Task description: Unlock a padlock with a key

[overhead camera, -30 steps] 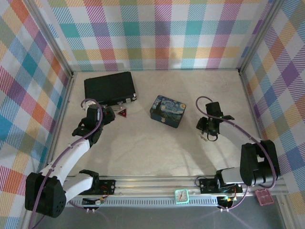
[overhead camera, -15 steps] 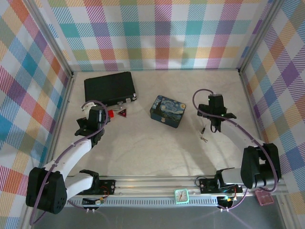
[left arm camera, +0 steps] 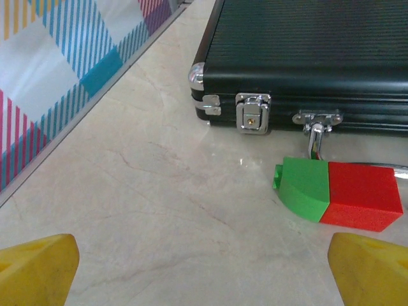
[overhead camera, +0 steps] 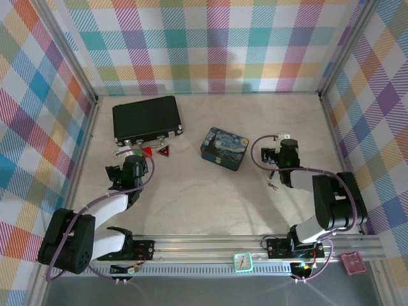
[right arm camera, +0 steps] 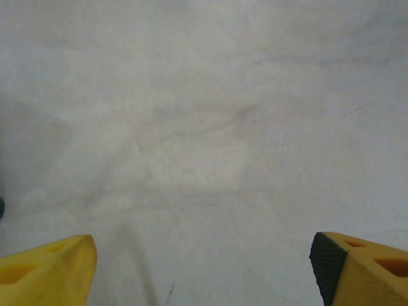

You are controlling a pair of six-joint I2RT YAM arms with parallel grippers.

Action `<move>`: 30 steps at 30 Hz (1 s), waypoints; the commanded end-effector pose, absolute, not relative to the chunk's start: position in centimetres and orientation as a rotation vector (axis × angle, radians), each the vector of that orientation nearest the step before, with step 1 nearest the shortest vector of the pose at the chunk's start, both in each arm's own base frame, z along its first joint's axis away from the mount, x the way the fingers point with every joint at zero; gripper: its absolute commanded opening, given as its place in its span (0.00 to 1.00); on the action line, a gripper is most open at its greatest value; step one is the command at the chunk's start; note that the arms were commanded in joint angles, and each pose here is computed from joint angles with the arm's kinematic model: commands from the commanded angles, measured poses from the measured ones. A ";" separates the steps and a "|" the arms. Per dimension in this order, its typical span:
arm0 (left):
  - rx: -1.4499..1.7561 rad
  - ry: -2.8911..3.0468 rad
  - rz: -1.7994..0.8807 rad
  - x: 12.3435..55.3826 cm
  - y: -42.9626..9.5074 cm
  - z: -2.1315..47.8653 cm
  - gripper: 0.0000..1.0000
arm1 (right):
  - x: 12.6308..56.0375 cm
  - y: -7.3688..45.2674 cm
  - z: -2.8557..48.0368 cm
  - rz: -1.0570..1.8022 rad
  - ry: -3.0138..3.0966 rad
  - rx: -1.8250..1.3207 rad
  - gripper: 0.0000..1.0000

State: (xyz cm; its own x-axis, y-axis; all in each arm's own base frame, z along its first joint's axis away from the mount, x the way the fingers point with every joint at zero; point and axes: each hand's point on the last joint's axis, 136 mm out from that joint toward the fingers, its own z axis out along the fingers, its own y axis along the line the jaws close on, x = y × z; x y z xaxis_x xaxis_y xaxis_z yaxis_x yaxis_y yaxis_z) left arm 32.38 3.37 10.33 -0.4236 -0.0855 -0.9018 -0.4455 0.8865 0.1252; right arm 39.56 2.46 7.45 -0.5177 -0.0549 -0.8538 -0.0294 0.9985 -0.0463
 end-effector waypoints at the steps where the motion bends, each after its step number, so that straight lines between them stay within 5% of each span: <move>1: -0.388 1.862 0.377 34.2 3.2 12.4 1.00 | 39.7 1.6 9.4 0.086 1.948 0.003 0.96; 30: -0.217 1.974 0.177 40.2 0.8 9.2 1.00 | 39.8 1.5 9.1 0.093 1.949 0.003 0.99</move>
